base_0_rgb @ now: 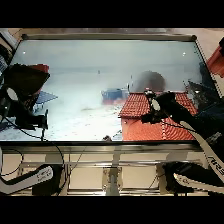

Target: Fold the clothes and pants, and hang the long-sleeved shirts on hangers.

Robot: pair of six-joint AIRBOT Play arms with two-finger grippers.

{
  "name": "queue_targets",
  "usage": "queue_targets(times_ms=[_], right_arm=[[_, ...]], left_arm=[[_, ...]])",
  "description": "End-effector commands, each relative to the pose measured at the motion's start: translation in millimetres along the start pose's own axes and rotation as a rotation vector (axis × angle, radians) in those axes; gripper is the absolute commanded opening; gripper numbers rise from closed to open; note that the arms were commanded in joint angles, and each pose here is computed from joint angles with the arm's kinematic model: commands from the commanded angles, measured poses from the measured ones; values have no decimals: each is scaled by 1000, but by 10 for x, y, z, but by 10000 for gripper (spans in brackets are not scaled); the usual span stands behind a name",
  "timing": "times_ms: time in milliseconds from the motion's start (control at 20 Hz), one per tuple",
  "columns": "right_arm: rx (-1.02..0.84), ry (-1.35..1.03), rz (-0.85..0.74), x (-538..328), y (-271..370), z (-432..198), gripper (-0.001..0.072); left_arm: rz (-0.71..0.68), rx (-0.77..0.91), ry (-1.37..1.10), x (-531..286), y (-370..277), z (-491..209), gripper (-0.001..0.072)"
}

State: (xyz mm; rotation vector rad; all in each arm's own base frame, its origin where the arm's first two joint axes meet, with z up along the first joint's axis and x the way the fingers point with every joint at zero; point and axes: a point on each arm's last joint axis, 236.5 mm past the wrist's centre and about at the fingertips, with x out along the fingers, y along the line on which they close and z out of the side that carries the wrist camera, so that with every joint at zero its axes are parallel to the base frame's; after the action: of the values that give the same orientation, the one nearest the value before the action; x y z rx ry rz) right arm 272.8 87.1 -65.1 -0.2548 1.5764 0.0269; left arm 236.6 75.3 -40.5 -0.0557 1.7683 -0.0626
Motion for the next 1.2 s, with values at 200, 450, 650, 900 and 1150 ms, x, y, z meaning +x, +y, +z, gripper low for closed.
queue_targets(times_ms=[200, 450, 650, 900, 1150], right_arm=[[7, -22, 4, 0, 8, 53, 22], [11, -40, 23, -1, 54, 94, 22], [14, -44, 33, -3, 78, 104, 22], [17, -43, 44, -3, 102, 102, 22], [34, -52, 79, -8, 185, 124, 22]], left_arm=[[0, -1, 0, 2, 3, 0, 664], [0, -1, 0, 2, 3, 0, 664], [-1, -1, 0, 2, 1, 2, 664], [-17, -7, -2, 7, -39, 6, 663], [352, 48, -92, -146, 805, 236, 505]])
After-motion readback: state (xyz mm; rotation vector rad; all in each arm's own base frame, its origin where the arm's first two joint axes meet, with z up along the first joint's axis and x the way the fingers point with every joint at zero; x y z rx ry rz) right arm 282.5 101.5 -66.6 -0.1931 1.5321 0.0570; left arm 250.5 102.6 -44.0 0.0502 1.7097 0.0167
